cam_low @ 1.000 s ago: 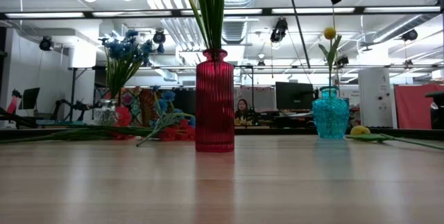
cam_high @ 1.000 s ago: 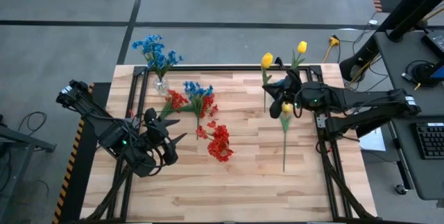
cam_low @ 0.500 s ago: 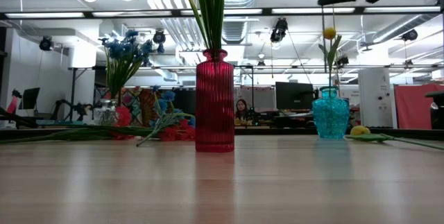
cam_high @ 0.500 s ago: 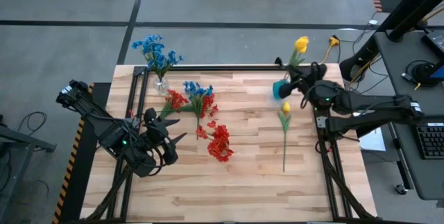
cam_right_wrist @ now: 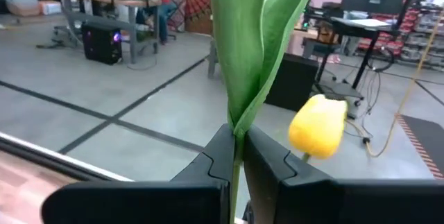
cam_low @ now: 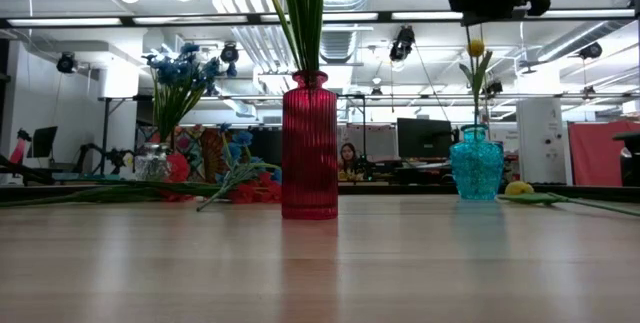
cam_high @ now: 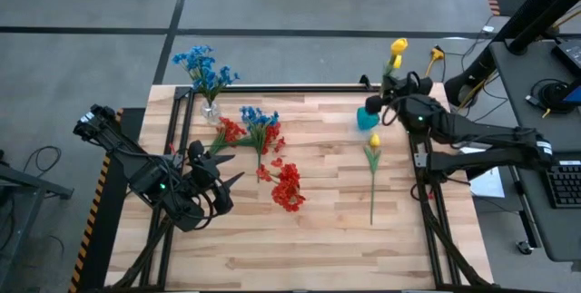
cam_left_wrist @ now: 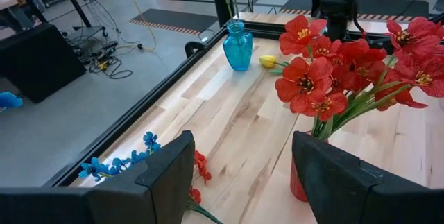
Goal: Sort flowers into vase by color
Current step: Put the top yellow tulip into the blue vase
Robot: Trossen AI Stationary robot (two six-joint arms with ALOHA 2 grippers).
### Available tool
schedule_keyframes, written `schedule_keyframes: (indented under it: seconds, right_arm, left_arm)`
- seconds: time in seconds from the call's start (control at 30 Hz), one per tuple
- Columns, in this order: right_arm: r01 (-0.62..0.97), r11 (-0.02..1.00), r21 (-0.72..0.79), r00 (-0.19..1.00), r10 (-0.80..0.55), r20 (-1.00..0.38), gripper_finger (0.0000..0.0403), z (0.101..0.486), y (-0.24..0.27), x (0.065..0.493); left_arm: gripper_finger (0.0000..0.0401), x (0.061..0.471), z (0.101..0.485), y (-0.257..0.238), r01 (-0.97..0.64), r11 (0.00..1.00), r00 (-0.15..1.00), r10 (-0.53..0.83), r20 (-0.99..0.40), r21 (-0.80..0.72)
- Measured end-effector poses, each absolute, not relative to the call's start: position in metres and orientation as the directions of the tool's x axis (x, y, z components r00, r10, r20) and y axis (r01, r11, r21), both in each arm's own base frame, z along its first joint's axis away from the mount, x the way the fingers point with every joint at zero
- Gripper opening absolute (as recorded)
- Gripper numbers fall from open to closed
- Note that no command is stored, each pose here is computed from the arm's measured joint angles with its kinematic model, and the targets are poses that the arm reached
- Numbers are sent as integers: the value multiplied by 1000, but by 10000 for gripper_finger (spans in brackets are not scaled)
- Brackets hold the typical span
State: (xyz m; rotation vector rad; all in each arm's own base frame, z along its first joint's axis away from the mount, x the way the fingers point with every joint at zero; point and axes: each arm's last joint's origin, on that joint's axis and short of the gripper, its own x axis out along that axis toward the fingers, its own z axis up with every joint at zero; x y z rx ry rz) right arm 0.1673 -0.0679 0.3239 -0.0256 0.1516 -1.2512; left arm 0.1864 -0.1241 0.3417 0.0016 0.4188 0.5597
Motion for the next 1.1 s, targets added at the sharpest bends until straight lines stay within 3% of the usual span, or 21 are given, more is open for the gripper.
schedule_keyframes:
  seconds: [1.1]
  right_arm:
    - [958,266,-106,247,-955,-166,18,295,-81,176]
  left_arm:
    - [225,186,342,-124,-514,850,765,516,-386,117]
